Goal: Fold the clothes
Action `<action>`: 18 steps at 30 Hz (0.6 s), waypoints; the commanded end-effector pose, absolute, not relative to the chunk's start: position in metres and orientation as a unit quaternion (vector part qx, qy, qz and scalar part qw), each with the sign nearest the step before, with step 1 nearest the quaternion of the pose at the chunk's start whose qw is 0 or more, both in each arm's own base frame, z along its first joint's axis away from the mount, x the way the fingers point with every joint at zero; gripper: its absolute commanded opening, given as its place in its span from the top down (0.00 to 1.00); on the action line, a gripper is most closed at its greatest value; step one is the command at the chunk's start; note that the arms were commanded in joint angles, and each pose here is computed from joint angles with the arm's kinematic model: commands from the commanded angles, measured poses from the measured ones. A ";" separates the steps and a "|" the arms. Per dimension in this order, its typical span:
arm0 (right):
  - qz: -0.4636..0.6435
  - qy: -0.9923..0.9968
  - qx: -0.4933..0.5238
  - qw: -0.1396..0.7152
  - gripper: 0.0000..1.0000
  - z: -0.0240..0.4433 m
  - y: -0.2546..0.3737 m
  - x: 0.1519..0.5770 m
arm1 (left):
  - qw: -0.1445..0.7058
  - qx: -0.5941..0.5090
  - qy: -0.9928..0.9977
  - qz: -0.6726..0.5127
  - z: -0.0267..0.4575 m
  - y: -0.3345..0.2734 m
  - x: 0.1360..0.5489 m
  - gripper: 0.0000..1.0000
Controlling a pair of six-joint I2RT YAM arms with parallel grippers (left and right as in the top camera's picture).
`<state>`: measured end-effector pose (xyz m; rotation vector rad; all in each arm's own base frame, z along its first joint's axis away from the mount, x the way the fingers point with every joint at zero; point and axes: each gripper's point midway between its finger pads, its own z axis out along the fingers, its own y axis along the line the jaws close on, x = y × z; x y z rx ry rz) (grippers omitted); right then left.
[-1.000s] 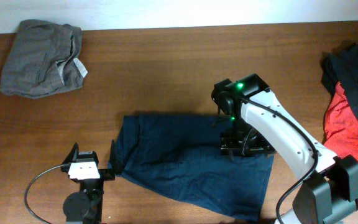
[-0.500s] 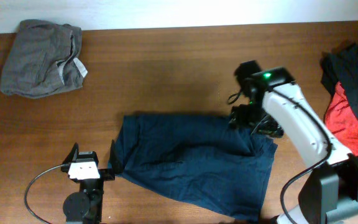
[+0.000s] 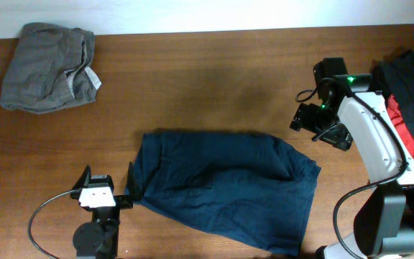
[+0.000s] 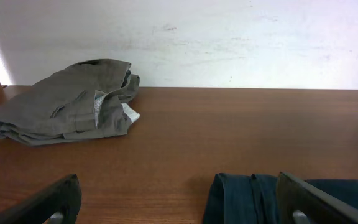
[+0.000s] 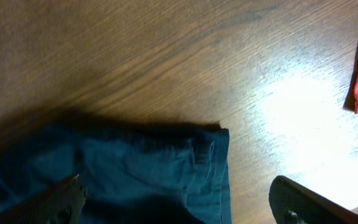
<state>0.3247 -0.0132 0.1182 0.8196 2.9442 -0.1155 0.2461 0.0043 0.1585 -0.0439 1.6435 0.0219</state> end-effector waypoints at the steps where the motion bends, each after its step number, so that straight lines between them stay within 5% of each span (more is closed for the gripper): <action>1: -0.037 0.960 0.273 0.048 0.01 0.122 -0.017 0.326 | 0.680 -0.011 0.733 0.014 0.158 0.004 0.246 0.01; 10: -0.031 0.964 0.261 0.050 0.01 0.122 -0.015 0.327 | 0.823 0.023 0.566 -0.027 0.272 -0.014 0.230 0.01; 18: -0.030 0.963 0.261 0.055 0.01 0.123 -0.015 0.330 | 0.739 0.030 0.672 -0.033 0.309 -0.018 0.266 0.01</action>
